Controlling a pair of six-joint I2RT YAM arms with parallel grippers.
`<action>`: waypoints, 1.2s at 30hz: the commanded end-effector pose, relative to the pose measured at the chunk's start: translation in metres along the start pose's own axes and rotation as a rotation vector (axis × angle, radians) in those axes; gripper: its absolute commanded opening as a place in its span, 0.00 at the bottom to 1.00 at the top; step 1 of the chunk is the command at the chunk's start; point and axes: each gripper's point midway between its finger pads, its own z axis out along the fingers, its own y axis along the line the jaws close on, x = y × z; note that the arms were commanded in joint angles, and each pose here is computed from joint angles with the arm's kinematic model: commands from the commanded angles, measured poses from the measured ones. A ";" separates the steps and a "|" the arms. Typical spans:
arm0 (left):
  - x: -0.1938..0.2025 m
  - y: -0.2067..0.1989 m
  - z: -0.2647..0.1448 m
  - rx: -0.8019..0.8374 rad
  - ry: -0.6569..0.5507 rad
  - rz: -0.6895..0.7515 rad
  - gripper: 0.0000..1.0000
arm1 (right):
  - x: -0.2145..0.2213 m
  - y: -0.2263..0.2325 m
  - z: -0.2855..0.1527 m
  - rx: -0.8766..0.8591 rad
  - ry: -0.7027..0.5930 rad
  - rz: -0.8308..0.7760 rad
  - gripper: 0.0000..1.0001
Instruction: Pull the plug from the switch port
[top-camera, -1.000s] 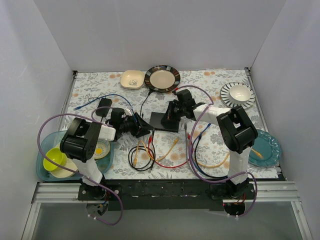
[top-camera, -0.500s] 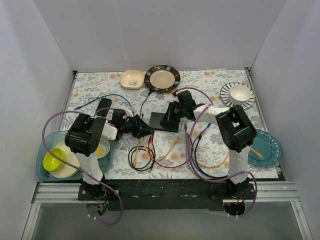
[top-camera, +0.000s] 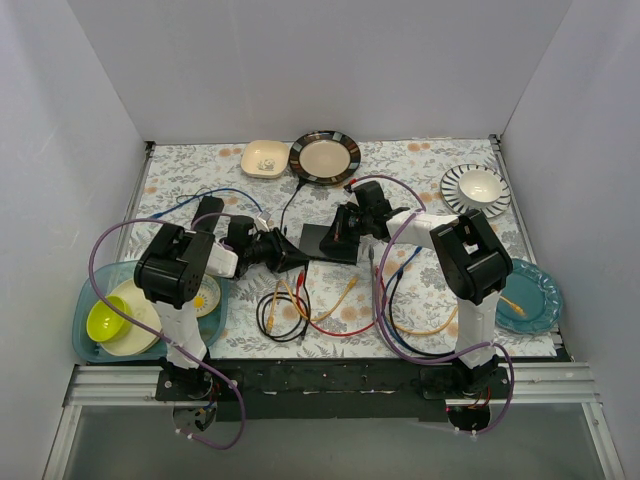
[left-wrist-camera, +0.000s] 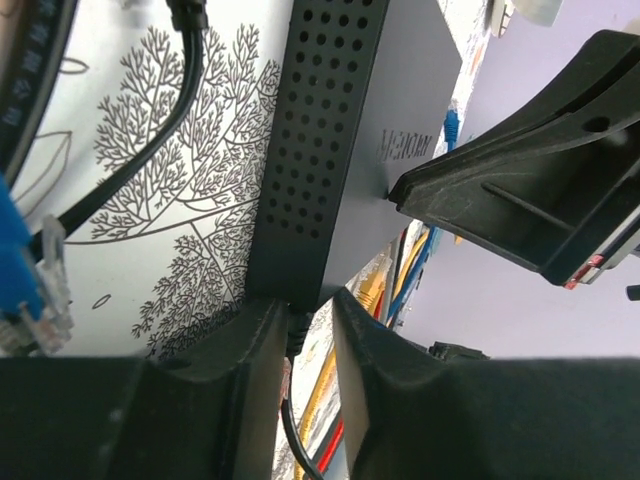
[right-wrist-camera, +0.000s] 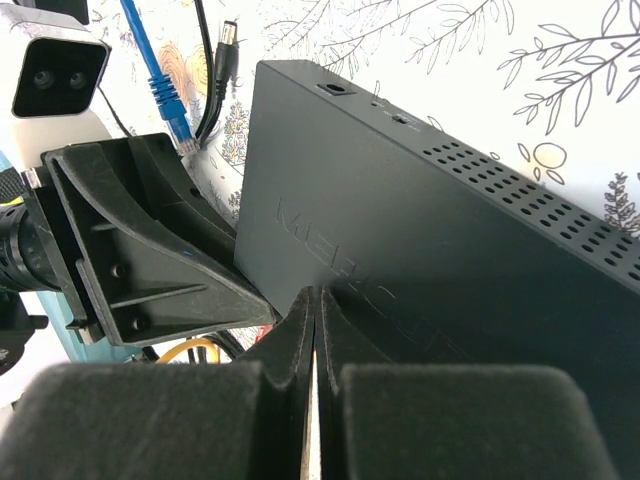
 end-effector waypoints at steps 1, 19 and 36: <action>-0.005 0.010 0.008 -0.050 -0.039 0.009 0.22 | 0.013 -0.022 0.006 0.068 0.036 0.026 0.01; -0.016 0.015 0.018 -0.091 -0.071 -0.144 0.21 | 0.023 -0.027 0.012 0.077 0.056 0.024 0.01; -0.016 0.024 0.022 -0.165 -0.047 -0.210 0.00 | 0.012 -0.020 -0.011 0.111 -0.013 -0.070 0.01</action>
